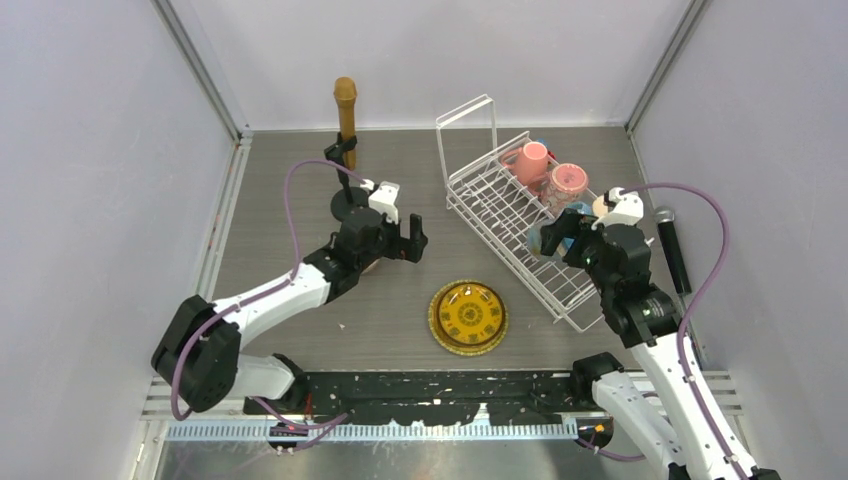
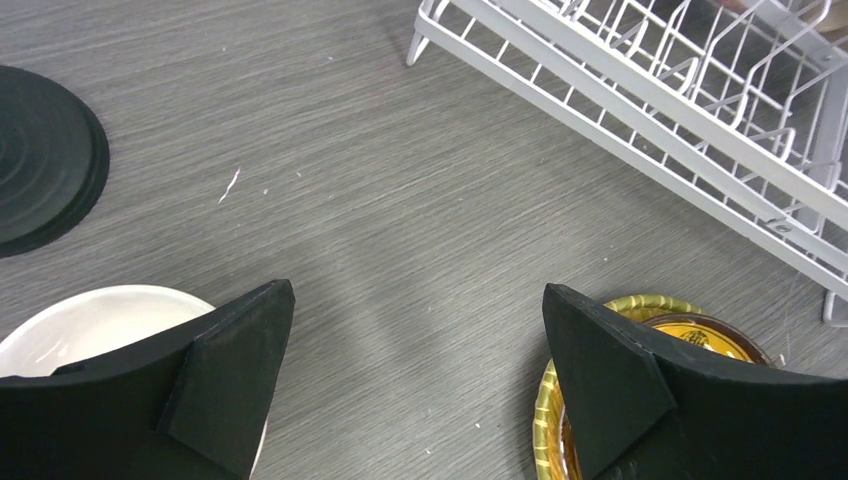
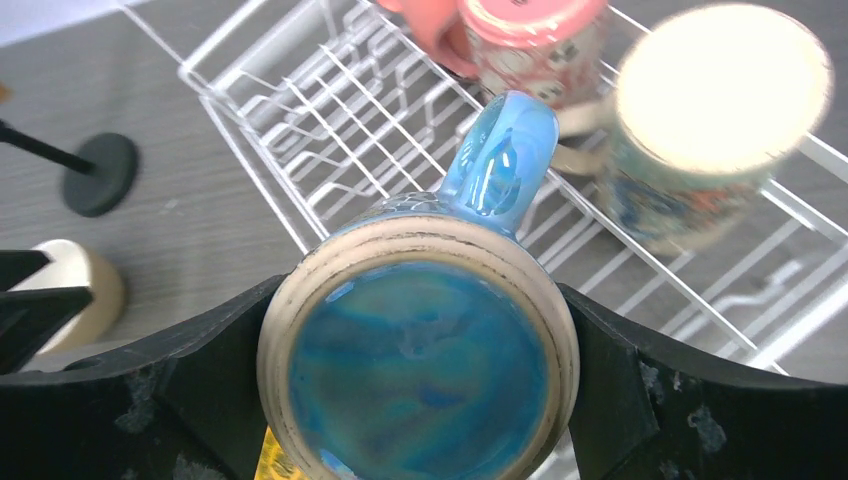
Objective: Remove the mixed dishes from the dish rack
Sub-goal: Pick up the cup from the dish rack, then place the cup at the center of the board.
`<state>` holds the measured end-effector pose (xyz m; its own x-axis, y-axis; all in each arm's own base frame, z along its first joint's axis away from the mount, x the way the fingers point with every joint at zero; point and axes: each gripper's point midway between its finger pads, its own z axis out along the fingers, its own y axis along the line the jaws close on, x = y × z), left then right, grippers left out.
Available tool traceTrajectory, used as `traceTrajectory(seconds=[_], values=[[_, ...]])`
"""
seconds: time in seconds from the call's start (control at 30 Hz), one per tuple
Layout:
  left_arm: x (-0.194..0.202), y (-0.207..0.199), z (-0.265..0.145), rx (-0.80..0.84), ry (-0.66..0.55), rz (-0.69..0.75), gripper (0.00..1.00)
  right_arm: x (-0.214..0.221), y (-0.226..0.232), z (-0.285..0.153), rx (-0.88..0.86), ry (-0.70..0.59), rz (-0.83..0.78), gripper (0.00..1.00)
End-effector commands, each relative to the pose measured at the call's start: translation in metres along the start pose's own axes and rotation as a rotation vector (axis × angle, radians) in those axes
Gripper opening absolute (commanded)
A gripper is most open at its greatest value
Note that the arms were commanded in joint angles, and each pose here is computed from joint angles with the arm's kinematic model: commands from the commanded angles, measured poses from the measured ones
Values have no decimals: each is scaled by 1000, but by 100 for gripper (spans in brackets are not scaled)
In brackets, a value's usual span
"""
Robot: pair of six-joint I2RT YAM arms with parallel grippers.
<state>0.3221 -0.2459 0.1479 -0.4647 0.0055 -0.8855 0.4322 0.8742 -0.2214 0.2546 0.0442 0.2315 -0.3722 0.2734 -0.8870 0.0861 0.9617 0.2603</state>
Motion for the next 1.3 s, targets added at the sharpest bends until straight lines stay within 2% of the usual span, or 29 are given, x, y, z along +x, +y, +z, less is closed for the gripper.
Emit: traceTrajectory(seconds=[0.0,0.13,0.3,0.33,0.57,0.67,0.8,0.93,1.27], values=[[-35,-13,-11,49,-92,-21,100,-80,59,-14,-295,-317,55,0],[-46,-31,-22,127,-107,-141,100,-79,82,-13,-426,-324,101,0],[-74,-78,-43,404,-211,-241,100,-93,109,-19,-584,-379,202,0],[-80,-84,-46,443,-224,-259,100,-89,117,-19,-628,-354,201,0],[-93,-131,-60,770,-196,-395,100,-98,157,-38,-888,-310,306,0],[-101,-135,-61,861,-203,-478,100,-93,162,-32,-911,-273,333,0],[-110,-146,-65,985,-225,-517,100,-92,166,-34,-934,-260,343,0],[-115,-152,-67,1050,-247,-520,100,-90,167,-31,-937,-248,359,0],[-117,-155,-69,1032,-279,-469,100,-75,178,-13,-961,-186,435,0]])
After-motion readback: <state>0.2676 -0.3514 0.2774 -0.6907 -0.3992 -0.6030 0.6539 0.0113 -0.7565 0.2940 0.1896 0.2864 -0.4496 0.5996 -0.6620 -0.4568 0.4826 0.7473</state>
